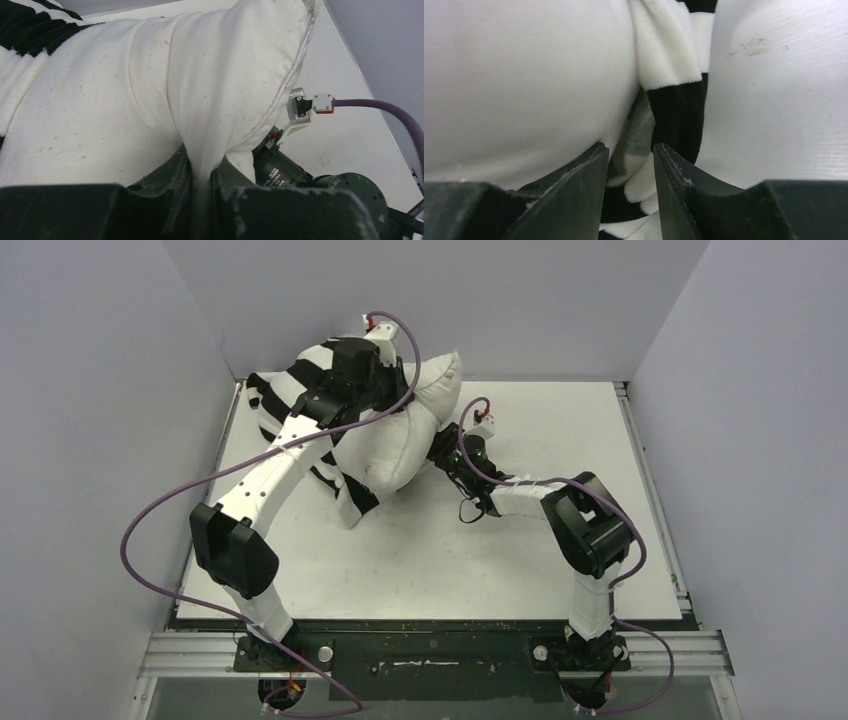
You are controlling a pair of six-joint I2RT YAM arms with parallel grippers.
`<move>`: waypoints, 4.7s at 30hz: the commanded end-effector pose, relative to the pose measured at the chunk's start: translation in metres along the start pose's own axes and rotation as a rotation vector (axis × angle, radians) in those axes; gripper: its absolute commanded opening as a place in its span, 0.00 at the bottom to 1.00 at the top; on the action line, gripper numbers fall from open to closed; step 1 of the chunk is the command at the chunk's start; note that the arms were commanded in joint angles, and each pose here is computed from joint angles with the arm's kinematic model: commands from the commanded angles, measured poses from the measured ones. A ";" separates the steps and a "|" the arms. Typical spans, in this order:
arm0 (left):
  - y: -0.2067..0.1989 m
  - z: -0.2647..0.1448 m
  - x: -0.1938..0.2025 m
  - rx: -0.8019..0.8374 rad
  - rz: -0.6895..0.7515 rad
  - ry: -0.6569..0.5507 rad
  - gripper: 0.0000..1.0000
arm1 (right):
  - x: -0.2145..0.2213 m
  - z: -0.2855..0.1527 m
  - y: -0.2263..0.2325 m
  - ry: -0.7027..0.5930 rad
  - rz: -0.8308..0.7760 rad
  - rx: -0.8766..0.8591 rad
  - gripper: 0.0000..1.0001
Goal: Put the pillow into the pillowcase
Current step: Stuff the pillow into the pillowcase.
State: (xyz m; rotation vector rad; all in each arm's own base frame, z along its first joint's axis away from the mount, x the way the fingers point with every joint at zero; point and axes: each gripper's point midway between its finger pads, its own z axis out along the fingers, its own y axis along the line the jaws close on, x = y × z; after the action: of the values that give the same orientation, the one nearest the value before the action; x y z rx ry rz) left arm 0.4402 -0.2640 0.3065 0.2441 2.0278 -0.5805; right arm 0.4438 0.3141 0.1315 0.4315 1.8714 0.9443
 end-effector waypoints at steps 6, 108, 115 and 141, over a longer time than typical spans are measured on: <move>-0.017 -0.035 -0.069 0.061 -0.025 -0.226 0.00 | -0.018 0.037 -0.008 -0.106 -0.145 0.087 0.45; 0.088 0.147 0.161 -0.284 0.213 0.080 0.05 | -0.115 -0.204 0.147 -0.003 -0.448 -0.930 0.00; 0.089 0.170 0.116 -0.194 -0.104 -0.194 0.05 | -0.014 -0.199 0.147 0.328 -0.450 -1.016 0.00; -0.015 -0.061 0.002 0.100 -0.040 -0.138 0.66 | -0.053 -0.073 0.090 0.133 -0.036 -0.645 0.00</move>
State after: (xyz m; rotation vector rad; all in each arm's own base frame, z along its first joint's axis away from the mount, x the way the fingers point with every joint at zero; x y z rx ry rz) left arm 0.4018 -0.2736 0.3361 0.1494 1.8013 -0.8664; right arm 0.3935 0.3032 0.1866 -0.0042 1.7822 1.4188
